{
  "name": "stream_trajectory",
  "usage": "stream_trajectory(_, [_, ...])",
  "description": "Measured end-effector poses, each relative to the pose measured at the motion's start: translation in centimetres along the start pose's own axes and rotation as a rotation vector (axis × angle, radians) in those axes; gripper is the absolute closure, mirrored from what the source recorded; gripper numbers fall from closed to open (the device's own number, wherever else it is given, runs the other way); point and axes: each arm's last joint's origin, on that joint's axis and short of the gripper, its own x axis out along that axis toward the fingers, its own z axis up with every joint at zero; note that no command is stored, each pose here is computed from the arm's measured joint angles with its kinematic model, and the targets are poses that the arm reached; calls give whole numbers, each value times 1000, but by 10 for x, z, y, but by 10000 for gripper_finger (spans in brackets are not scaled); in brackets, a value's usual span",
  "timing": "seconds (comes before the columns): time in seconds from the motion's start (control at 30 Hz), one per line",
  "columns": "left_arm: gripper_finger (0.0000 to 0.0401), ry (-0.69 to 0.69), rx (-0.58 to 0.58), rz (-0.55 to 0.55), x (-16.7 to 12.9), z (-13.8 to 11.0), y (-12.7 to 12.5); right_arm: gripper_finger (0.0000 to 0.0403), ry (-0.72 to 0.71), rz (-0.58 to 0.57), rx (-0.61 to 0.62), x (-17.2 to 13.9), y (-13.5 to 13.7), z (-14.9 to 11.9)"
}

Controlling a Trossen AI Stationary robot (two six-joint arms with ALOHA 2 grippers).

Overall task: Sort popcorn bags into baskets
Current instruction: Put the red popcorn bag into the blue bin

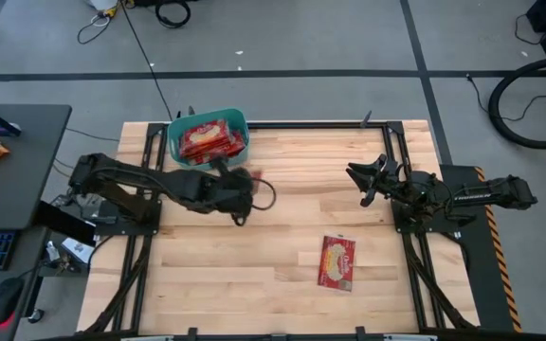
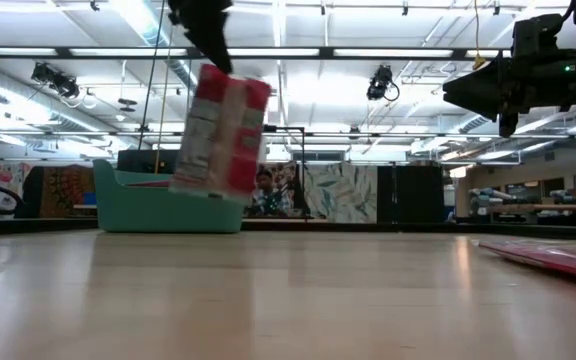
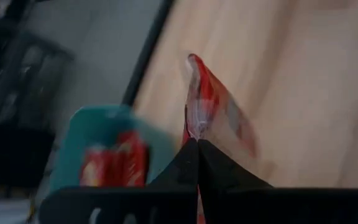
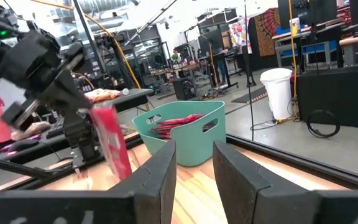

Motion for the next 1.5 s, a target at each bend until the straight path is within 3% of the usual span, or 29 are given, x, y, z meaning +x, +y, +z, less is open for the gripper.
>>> stream_trajectory(0.47, [401,151,-387,275,-24,-38,87,292,0,0,0,0,0,0])
stream_trajectory(0.7, [401,246,-500,399,-16,-52,130,292,0,0,0,0,0,0])
stream_trajectory(1.0, [399,367,-553,565,12,-64,185,292,-1,0,0,0,0,0])
stream_trajectory(1.27, [398,342,-646,525,42,-60,213,292,0,0,0,0,0,0])
stream_trajectory(1.5, [398,412,-576,434,96,-58,194,292,0,0,0,0,0,0])
